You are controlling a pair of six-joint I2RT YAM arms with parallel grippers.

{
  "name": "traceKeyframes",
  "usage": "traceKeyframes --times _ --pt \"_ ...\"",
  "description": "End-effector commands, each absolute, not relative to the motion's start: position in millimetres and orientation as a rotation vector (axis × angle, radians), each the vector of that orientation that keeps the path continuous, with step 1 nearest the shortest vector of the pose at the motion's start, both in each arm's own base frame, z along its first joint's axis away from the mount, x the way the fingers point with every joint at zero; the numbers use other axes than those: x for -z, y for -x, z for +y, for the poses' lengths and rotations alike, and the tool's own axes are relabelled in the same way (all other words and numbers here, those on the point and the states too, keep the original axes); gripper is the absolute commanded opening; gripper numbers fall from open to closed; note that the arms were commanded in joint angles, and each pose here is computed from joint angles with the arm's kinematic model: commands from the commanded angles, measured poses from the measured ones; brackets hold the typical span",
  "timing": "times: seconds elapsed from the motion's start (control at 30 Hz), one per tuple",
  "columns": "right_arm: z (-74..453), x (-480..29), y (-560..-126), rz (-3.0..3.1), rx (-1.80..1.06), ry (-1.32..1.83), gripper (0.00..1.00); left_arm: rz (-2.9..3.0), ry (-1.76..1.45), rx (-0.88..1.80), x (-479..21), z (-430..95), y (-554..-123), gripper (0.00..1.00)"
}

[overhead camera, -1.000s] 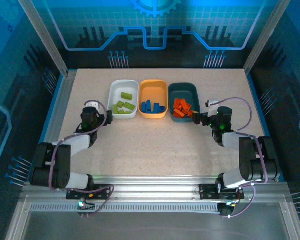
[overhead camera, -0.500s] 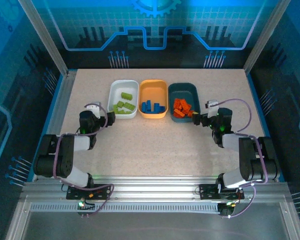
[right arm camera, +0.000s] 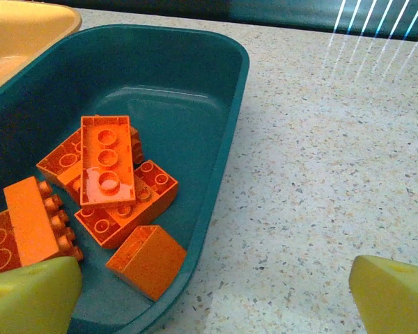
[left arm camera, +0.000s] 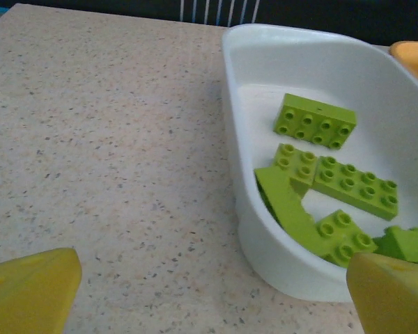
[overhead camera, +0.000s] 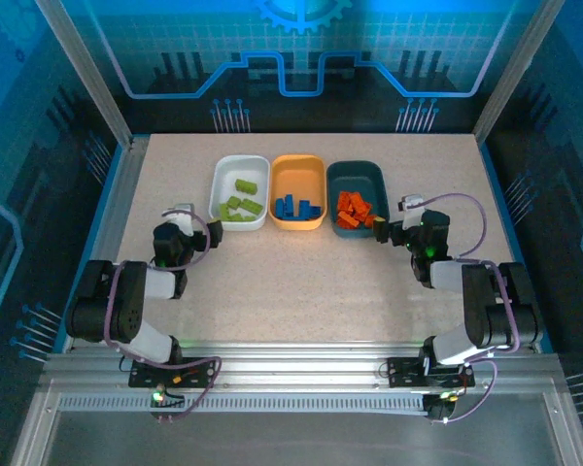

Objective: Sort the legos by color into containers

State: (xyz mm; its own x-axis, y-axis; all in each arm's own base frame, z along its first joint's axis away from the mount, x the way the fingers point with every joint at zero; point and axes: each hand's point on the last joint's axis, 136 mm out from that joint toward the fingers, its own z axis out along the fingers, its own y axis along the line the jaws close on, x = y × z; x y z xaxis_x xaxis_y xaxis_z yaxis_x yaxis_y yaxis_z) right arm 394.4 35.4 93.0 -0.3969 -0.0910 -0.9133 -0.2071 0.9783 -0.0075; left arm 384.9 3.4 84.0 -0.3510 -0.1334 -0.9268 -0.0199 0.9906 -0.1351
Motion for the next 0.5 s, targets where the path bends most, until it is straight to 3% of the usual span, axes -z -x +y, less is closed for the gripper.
traceKeyframes --times 0.0,0.47 --pt "33.3 -93.9 -397.2 1.966 -0.085 0.184 1.0 1.897 0.157 0.047 -95.3 11.8 -395.6 0.99" --pt "33.9 -94.0 -397.2 1.965 -0.064 0.183 1.0 1.903 0.124 0.034 -94.8 6.1 -397.0 0.99"
